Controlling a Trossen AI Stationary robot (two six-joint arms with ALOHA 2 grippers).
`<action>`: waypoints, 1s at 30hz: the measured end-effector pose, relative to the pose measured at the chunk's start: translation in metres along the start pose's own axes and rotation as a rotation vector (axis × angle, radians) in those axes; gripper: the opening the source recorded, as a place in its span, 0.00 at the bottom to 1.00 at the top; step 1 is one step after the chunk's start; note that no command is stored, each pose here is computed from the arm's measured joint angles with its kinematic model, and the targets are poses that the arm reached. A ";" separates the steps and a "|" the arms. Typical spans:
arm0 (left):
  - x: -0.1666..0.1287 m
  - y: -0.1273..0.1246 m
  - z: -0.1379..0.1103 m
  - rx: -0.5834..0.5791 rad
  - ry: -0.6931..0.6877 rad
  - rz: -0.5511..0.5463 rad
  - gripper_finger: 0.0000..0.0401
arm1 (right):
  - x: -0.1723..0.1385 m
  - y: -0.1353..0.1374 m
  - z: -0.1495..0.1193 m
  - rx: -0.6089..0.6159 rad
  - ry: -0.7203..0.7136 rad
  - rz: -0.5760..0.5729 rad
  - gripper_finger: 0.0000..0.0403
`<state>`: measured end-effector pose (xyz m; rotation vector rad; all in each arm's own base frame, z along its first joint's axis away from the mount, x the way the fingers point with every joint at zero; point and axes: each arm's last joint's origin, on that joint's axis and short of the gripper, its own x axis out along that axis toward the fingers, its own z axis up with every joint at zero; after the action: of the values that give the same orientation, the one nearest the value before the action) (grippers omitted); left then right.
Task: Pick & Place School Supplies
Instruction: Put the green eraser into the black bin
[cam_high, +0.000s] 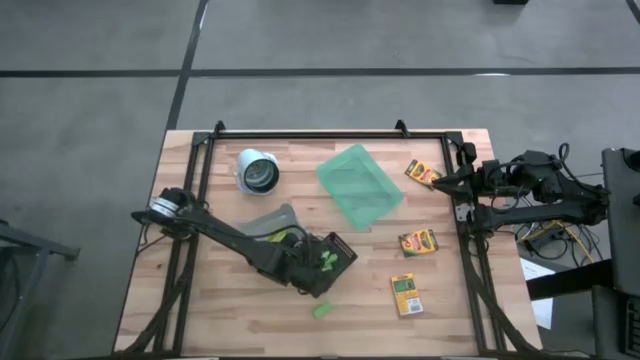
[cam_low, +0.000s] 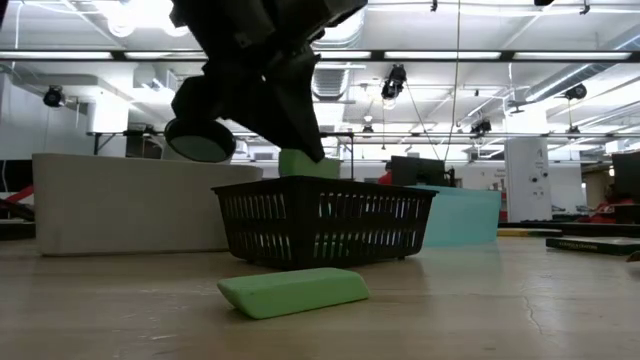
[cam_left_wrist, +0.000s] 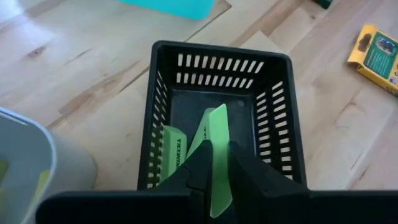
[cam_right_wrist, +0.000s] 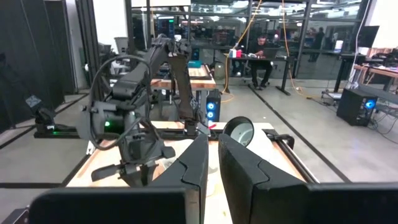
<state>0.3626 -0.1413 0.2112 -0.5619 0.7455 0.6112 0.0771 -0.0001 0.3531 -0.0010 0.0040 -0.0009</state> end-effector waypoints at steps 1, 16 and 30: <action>0.002 0.000 -0.001 0.000 0.000 0.000 0.10 | 0.000 0.000 0.000 0.000 0.000 0.000 0.09; 0.021 -0.004 -0.013 0.034 0.059 -0.018 0.18 | 0.000 0.000 0.000 0.000 0.000 0.000 0.09; 0.021 -0.005 -0.013 0.068 0.061 -0.032 0.41 | 0.000 0.000 0.000 0.000 0.000 0.000 0.09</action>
<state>0.3727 -0.1468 0.1889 -0.5309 0.8101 0.5387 0.0771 0.0000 0.3531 -0.0006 0.0039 -0.0008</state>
